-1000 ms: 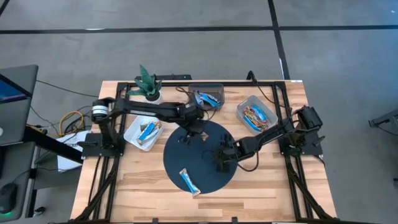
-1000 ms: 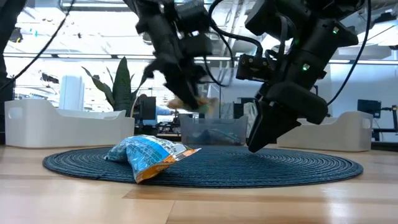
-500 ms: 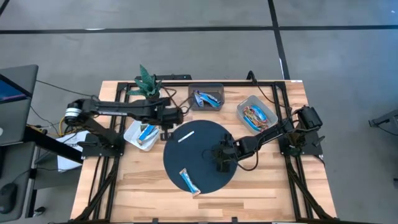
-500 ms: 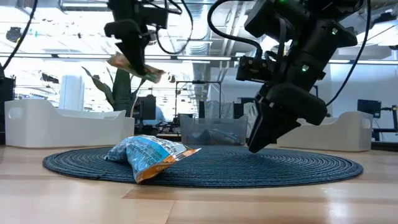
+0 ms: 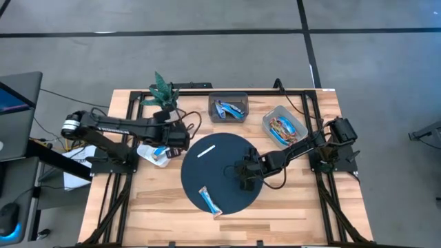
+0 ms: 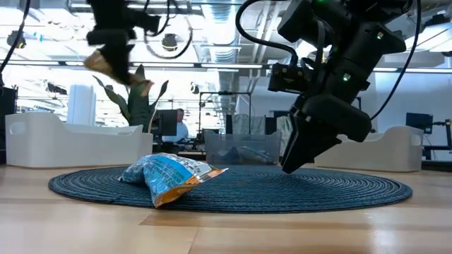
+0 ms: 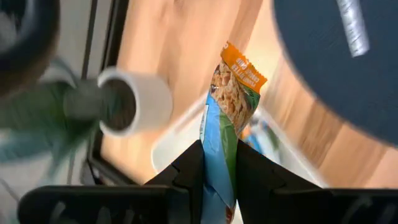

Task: Pick and place Granola Bars by type
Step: Put the yellow granola bar into the white bin

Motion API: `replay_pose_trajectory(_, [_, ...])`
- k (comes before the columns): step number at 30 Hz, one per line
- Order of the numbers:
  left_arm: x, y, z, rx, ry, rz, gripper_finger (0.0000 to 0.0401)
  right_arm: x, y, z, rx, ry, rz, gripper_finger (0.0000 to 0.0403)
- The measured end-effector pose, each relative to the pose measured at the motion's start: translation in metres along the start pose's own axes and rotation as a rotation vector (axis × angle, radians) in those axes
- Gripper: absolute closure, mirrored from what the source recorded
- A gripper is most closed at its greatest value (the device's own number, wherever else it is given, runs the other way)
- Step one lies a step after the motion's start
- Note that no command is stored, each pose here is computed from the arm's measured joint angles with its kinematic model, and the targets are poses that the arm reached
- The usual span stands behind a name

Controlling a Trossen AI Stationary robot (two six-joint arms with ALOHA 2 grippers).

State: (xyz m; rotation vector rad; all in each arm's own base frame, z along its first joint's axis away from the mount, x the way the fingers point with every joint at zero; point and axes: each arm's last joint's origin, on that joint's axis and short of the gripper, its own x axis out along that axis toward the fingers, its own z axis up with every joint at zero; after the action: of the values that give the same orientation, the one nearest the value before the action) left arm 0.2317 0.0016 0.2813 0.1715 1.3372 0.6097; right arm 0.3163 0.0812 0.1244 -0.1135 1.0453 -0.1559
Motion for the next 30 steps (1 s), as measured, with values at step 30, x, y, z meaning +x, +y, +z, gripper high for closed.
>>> replay_pose_trajectory(30, [0.04,-0.009,-0.062,-0.026,0.061,0.031,0.0201,0.005,-0.016,0.006,0.046,-0.019,-0.02,0.027])
